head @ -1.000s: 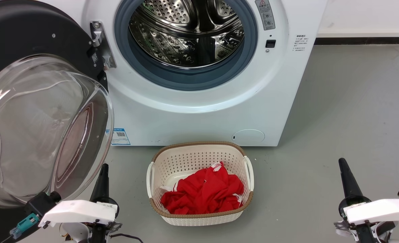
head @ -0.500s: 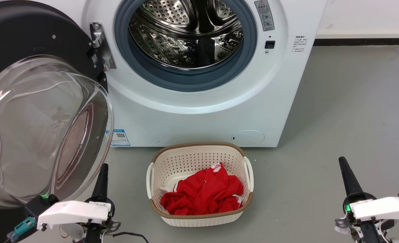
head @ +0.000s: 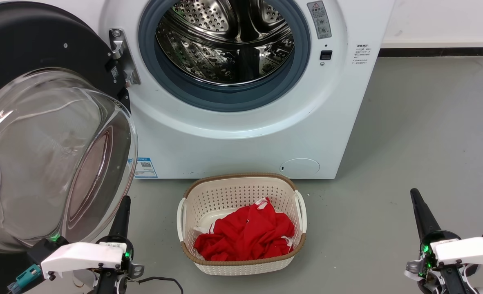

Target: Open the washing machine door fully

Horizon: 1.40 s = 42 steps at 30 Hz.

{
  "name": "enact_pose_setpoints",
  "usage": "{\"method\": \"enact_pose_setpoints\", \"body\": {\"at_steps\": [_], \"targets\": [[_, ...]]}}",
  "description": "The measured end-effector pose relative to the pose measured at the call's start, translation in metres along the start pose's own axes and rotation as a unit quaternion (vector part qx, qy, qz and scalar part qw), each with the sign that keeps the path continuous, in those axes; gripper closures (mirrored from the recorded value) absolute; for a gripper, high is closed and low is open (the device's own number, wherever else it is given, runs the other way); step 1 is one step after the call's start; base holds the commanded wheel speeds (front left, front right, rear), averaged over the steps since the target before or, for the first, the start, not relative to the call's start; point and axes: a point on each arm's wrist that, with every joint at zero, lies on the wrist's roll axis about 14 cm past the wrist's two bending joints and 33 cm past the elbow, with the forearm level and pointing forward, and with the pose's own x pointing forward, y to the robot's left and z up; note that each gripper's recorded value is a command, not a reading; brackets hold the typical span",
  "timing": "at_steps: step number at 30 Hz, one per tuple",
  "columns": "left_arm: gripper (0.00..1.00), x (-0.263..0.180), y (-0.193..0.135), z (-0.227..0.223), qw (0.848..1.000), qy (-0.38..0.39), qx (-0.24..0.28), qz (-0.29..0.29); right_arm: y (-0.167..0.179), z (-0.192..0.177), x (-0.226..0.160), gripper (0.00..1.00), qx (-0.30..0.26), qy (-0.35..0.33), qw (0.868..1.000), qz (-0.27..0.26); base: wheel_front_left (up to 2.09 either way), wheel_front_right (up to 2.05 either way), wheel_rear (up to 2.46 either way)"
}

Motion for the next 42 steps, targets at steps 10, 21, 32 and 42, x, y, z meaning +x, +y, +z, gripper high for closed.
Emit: {"method": "enact_pose_setpoints", "body": {"at_steps": [10,21,32,42], "targets": [[1.0,0.0,-0.0023,0.0019,0.999,0.0,-0.044,-0.007,0.0022,0.0016,0.002,1.0,0.042,0.0,0.999,0.004,0.0,0.0,0.0],[1.0,-0.0002,-0.005,0.0026,0.996,0.004,-0.087,-0.015,0.0027,0.003,0.0024,1.0,0.086,0.0,0.996,0.006,0.0,0.0,0.0],[1.0,-0.0004,-0.0083,0.0041,0.991,0.005,-0.134,-0.024,0.0061,0.0054,0.0043,1.0,0.133,-0.001,0.991,0.013,0.0,0.0,0.0],[1.0,-0.0004,-0.0097,0.0049,0.988,0.006,-0.15,-0.028,0.0064,0.0063,0.0045,1.0,0.149,-0.001,0.989,0.014,0.0,0.0,0.0]]}}
